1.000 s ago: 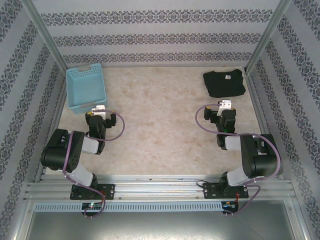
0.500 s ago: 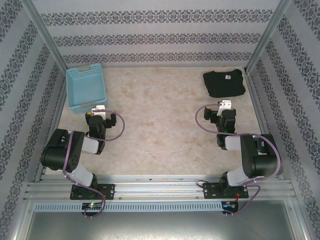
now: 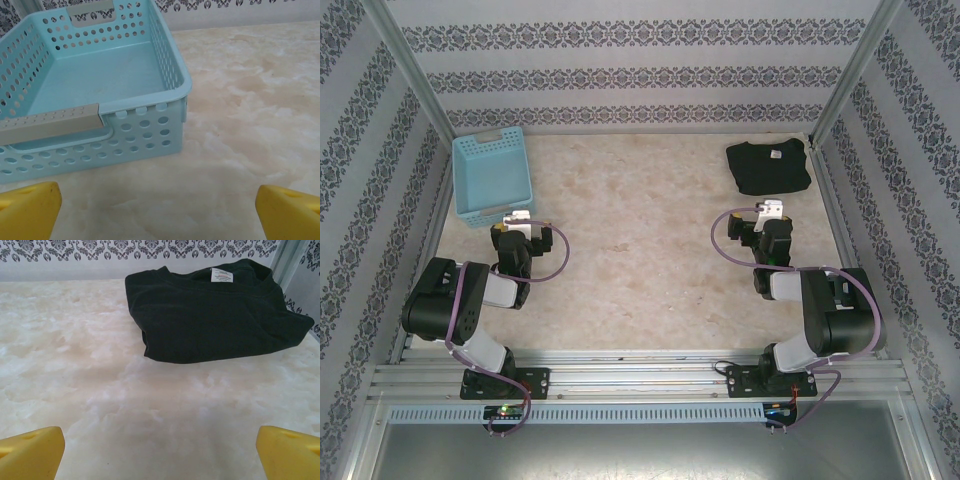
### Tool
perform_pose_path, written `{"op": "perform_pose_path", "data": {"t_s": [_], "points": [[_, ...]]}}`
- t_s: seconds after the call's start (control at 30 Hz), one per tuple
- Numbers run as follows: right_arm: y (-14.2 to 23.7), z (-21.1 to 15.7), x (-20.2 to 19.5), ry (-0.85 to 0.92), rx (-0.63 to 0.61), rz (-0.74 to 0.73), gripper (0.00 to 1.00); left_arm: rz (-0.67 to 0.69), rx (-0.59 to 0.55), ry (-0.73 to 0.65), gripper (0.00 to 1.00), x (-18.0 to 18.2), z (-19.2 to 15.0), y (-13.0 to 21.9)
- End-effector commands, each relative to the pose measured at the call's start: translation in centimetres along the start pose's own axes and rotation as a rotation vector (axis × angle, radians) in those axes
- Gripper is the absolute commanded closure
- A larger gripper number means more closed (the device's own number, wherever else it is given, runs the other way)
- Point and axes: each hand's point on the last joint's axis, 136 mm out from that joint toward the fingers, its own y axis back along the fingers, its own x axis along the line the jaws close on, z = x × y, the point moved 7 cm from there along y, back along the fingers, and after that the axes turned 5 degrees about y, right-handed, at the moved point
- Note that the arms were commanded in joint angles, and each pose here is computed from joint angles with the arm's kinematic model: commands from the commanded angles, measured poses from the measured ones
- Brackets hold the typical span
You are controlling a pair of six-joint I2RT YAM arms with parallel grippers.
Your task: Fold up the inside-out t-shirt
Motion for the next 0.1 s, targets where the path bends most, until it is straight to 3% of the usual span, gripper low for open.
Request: {"op": "perform_pose_path", "data": {"t_s": [0.0, 0.07], "points": [[-0.05, 0.23, 0.12, 0.005, -0.019, 0.009, 0.02, 0.019, -0.014, 0.022, 0.0, 0.37, 0.65, -0.23], [0.03, 0.26, 0.19, 0.007, -0.021, 0.009, 0.02, 0.019, -0.013, 0.022, 0.0, 0.37, 0.62, -0.23]]}}
